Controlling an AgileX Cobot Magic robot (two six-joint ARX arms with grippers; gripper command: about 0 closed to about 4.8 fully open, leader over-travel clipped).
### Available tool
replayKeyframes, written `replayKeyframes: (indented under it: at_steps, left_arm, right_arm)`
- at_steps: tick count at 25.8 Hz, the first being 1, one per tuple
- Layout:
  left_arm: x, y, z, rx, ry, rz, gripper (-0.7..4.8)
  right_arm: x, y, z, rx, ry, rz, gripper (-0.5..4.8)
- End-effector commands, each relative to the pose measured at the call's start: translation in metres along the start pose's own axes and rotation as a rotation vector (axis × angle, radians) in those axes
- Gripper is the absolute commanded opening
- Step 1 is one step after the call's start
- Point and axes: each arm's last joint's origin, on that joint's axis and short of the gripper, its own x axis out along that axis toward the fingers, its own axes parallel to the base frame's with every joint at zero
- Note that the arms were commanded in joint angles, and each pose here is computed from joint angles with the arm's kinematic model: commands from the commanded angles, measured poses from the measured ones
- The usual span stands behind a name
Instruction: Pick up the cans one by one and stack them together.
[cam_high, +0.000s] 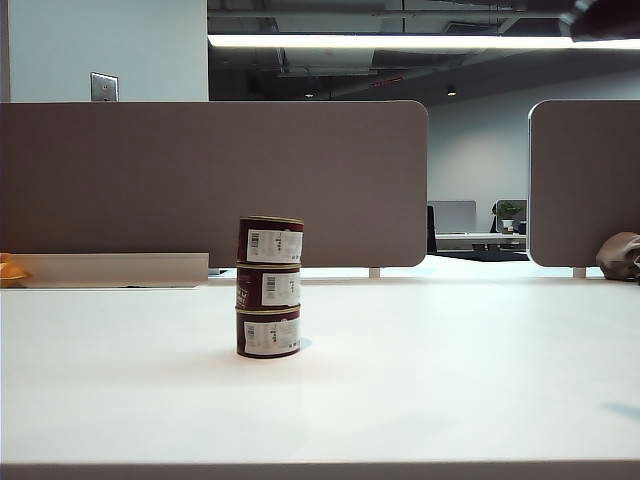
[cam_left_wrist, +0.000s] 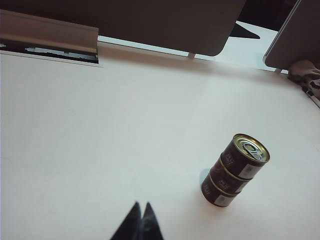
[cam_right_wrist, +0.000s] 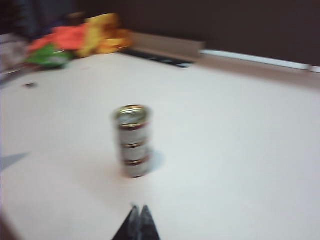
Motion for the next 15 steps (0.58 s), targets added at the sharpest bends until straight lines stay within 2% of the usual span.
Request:
replayKeyframes:
  at_steps: [1,5,8,15]
  left_arm:
    - [0.000,0.000,0.001,0.002,-0.010,-0.004,-0.05]
    - [0.000,0.000,0.001,0.002,-0.010,-0.004,-0.05]
    - [0.000,0.000,0.001,0.002,-0.010,-0.004,-0.05]
    - [0.000,0.000,0.001,0.002,-0.010,-0.004,-0.05]
  right_arm:
    - [-0.008,-0.016,0.006,0.015,-0.073,-0.162,-0.01]
    - [-0.019,-0.028,0.010,0.024,-0.135,-0.327,0.00]
    - [-0.027,-0.032,0.012,0.022,-0.180,-0.409,0.00]
    - [-0.040,-0.030,0.014,0.008,-0.265,-0.459,0.00]
